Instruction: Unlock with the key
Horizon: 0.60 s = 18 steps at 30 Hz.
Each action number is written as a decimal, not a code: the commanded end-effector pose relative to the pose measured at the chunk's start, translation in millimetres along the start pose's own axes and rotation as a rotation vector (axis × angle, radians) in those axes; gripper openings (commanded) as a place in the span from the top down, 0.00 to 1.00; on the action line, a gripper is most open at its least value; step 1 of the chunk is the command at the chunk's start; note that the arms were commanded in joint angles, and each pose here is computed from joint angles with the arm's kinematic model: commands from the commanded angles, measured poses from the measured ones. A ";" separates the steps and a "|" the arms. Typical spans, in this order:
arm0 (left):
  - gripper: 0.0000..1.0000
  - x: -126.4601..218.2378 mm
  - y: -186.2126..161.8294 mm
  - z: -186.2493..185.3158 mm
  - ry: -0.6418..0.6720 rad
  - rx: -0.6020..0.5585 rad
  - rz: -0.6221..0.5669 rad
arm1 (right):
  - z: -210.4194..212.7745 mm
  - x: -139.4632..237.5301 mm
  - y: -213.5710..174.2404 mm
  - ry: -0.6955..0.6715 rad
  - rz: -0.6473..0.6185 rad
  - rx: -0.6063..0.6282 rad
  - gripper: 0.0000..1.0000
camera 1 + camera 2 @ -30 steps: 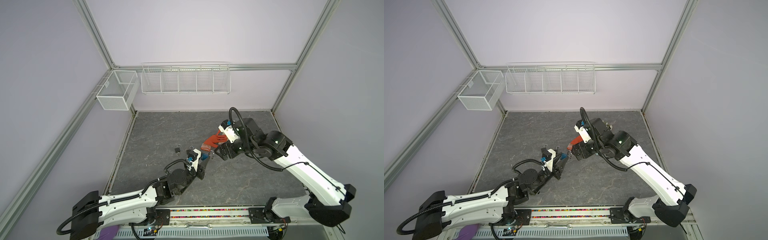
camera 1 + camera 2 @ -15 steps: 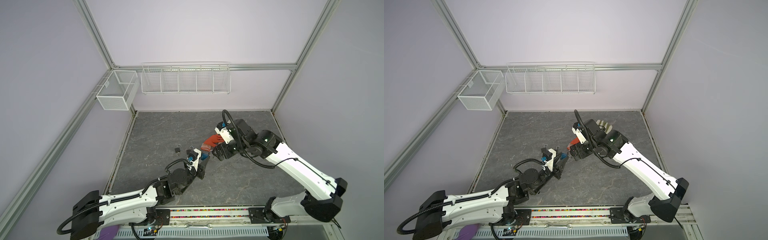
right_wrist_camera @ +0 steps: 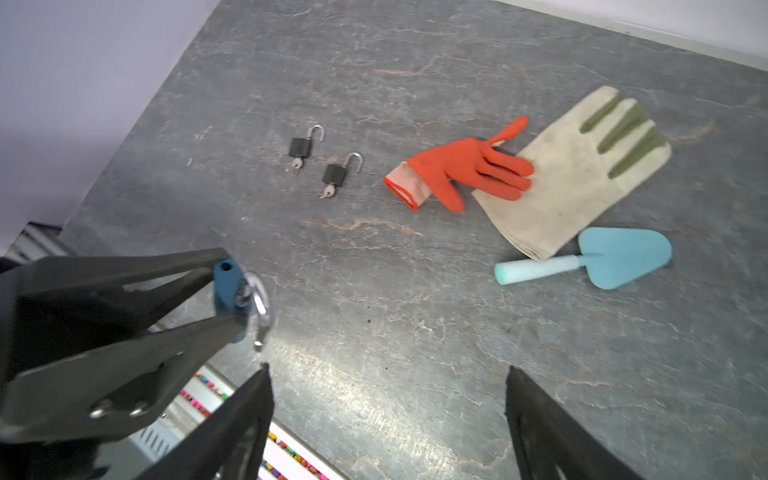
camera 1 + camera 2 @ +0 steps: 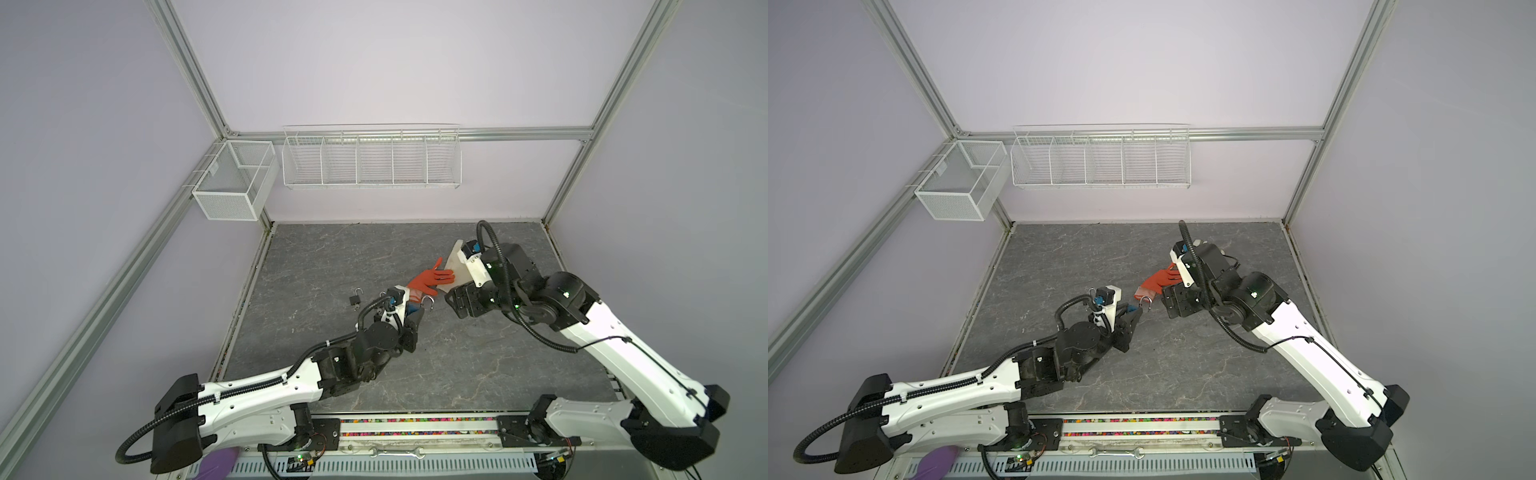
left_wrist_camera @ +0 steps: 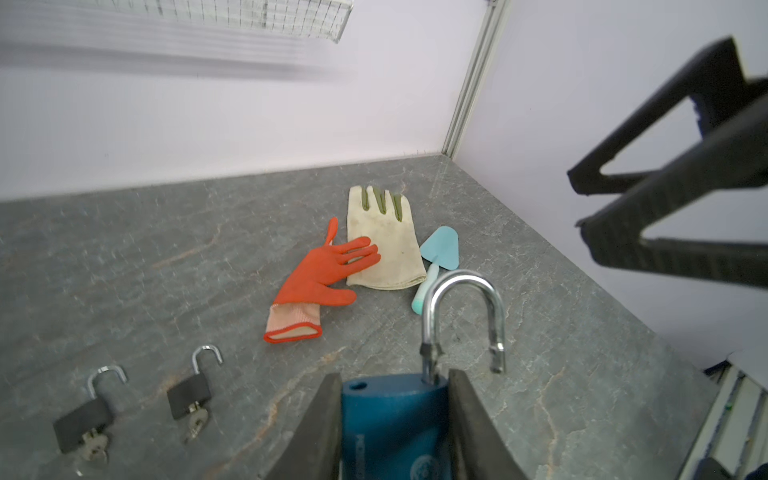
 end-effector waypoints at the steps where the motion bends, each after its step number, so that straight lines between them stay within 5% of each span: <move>1: 1.00 -6.1 -25.0 1.3 0.076 0.150 0.216 | -22.5 -18.9 -7.6 -0.096 -0.011 -0.111 0.11; 12: 1.00 -54.3 -75.1 -18.7 0.284 0.256 0.554 | -75.8 -67.7 -49.7 -0.137 0.035 -0.381 0.11; 18: 1.00 -81.5 -92.1 -30.1 0.388 0.199 0.668 | -90.4 -84.1 -64.1 -0.151 0.060 -0.447 0.11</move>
Point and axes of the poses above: each gripper's point midway between its finger pads, its own x axis back along the fingers, its own z axis along the line the jaws close on, y = z × x, the point moved 9 cm from there along x, back along the fingers, and after that the axes turned 9 degrees about -x, right-handed, at the moved point
